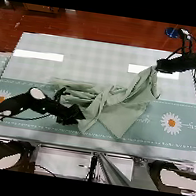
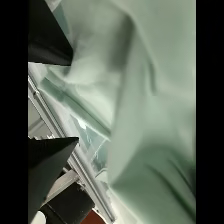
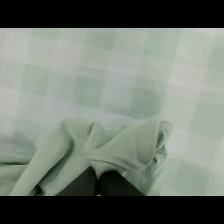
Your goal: Fold the shirts.
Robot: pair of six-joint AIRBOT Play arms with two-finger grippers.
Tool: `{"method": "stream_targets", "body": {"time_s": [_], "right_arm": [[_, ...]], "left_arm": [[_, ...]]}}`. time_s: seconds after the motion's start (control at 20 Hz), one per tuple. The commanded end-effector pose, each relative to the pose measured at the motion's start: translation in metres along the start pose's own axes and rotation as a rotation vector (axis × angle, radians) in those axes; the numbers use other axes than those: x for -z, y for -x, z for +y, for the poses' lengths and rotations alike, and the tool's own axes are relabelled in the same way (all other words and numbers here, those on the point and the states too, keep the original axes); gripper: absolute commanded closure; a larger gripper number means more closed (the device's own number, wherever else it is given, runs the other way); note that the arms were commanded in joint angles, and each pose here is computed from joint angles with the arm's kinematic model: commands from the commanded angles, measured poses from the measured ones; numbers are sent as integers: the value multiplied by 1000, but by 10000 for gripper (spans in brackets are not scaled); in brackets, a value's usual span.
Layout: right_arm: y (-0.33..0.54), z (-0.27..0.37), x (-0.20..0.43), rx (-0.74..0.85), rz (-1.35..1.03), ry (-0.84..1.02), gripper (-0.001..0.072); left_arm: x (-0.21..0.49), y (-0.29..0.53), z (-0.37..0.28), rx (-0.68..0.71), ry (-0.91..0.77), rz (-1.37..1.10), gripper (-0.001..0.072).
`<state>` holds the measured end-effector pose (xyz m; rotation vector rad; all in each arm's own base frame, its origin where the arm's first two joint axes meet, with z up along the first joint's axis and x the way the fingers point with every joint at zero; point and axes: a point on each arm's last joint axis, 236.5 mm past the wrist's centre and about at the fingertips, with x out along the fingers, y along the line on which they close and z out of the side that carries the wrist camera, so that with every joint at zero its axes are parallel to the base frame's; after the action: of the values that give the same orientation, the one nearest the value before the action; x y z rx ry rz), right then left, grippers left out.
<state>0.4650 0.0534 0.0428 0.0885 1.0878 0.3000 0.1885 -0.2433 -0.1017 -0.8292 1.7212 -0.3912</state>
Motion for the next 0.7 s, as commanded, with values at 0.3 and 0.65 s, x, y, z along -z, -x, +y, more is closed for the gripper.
{"method": "stream_targets", "body": {"time_s": [0.3,0.65], "right_arm": [[1,0,5,2,20,2,686],[122,34,-40,32,-295,79,686]], "left_arm": [[7,20,-44,-13,-339,173,687],[10,343,-251,279,-823,-854,688]]}}
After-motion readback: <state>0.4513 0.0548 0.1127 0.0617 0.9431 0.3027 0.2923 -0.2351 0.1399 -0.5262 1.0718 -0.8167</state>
